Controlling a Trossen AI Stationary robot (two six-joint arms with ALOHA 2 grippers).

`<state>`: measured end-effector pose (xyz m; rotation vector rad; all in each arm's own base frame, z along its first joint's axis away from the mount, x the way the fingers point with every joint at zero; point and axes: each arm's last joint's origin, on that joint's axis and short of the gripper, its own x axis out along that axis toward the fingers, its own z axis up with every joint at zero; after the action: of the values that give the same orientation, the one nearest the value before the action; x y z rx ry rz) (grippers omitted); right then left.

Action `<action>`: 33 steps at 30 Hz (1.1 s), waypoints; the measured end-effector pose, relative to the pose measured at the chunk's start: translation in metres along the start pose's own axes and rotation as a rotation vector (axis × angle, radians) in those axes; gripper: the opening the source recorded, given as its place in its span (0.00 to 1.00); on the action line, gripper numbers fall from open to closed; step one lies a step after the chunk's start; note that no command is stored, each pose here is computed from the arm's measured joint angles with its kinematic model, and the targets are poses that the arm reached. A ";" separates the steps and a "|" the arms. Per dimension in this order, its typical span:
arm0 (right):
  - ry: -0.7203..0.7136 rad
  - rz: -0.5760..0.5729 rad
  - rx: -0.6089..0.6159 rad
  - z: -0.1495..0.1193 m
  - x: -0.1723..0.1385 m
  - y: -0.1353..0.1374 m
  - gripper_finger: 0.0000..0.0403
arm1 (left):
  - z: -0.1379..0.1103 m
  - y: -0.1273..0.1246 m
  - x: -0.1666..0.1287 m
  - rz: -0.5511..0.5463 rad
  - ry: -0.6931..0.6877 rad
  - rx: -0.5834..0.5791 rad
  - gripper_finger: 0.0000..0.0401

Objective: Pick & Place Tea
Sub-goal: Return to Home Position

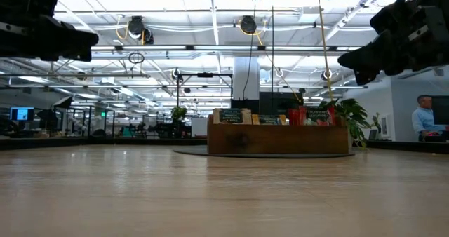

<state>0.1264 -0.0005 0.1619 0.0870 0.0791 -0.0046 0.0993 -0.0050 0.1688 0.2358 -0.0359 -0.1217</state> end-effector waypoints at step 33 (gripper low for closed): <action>-0.199 -0.011 -0.008 0.014 -0.031 0.001 0.00 | -0.004 -0.001 0.001 -0.001 0.048 -0.033 0.01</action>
<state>0.0964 -0.0011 0.1784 0.0772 -0.1198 -0.0237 0.1008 -0.0048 0.1649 0.2054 0.0136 -0.1170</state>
